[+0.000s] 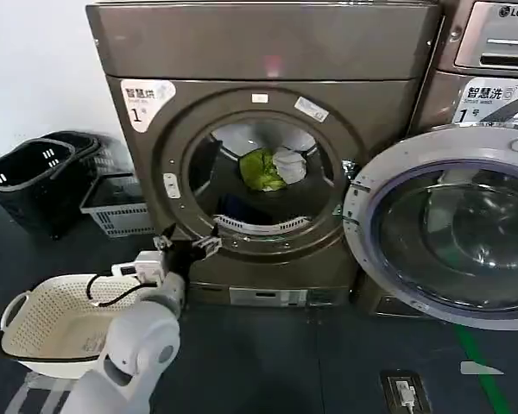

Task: Grasp the clothes from the dryer.

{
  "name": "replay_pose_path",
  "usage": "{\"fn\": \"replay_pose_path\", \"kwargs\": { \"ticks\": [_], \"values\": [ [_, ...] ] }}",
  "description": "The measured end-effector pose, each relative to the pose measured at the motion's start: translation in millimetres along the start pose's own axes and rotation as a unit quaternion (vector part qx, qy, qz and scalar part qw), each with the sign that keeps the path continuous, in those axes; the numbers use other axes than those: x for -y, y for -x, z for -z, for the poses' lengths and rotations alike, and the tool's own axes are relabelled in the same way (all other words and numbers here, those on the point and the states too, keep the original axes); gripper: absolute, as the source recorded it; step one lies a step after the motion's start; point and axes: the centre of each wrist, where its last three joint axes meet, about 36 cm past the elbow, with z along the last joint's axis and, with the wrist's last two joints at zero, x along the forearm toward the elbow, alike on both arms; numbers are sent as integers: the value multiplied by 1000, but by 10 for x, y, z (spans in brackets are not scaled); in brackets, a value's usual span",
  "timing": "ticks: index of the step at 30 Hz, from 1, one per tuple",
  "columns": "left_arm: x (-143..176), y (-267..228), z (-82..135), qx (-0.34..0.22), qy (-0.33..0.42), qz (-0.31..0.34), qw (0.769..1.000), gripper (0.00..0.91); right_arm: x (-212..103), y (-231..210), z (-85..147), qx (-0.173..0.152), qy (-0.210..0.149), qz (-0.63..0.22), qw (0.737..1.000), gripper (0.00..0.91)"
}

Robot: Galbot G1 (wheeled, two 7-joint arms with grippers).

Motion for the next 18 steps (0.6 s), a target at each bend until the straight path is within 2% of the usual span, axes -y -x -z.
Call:
{"fn": "replay_pose_path", "kwargs": {
  "ticks": [9,18],
  "values": [
    [-5,0,-1,-1,-1,1,1000,907,-6,-2,-10,-1,1,3,1000,907],
    [-2,-2,-5,-3,-1,1,1000,907,-16,-9,-61,-20,8,1,1000,907]
  ]
}}
